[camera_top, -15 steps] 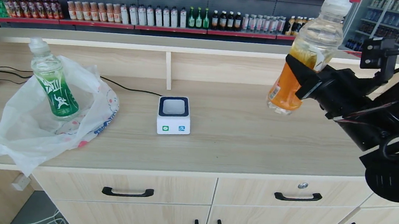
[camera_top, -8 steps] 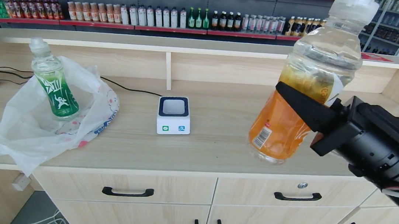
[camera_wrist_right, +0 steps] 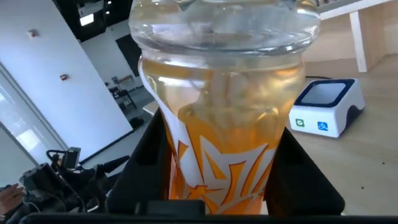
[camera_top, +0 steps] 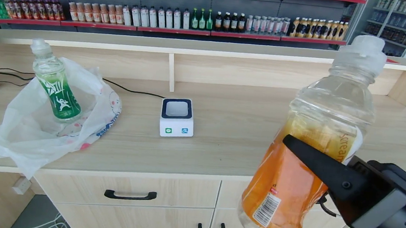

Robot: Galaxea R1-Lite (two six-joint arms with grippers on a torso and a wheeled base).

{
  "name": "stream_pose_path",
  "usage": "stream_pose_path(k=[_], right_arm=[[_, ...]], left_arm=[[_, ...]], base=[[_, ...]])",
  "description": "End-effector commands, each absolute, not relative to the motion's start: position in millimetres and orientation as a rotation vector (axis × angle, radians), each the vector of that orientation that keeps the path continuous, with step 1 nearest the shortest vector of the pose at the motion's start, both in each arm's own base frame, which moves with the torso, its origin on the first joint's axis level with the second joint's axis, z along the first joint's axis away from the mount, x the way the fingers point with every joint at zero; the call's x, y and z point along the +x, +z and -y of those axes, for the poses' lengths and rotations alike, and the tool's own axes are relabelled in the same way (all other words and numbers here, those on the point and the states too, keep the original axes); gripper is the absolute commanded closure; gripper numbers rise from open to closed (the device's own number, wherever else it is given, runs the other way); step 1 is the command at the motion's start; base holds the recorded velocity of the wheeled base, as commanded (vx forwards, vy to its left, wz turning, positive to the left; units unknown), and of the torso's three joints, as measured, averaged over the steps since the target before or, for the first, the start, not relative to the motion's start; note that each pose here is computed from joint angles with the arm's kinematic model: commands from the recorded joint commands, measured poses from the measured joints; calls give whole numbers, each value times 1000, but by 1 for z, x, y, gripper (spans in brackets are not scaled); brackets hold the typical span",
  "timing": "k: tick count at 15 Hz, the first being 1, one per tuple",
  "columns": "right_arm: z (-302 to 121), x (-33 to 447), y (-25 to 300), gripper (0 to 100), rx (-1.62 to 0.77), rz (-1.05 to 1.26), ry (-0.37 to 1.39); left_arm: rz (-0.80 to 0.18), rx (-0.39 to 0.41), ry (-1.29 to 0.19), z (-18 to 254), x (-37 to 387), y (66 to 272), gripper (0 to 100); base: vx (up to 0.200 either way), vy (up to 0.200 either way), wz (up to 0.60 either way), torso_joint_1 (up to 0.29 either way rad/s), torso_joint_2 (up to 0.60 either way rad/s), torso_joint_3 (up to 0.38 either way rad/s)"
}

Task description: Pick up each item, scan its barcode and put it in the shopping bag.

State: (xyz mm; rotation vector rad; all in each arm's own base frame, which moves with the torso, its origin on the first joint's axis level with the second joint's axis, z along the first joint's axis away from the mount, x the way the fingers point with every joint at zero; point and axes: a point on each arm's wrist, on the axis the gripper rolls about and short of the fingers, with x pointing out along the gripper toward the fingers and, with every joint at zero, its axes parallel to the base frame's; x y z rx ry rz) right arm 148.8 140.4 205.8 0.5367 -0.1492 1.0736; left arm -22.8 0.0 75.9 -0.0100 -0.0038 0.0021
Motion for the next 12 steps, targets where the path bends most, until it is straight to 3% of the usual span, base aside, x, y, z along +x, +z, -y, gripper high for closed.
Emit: stream_pose_path(k=[1, 6, 12], right_arm=[[-141, 141, 206, 100, 575, 125, 1107], [-150, 140, 199, 100, 670, 15, 1141], [-176, 151, 228, 100, 865, 11, 1242]], left_arm=[[5, -11, 3, 0, -23, 76, 0], [5, -11, 3, 0, -23, 76, 0], [5, -11, 3, 0, -23, 76, 0]], base=[[0, 0, 0, 0, 0, 0], [0, 0, 0, 0, 0, 0], [0, 0, 0, 0, 0, 0]])
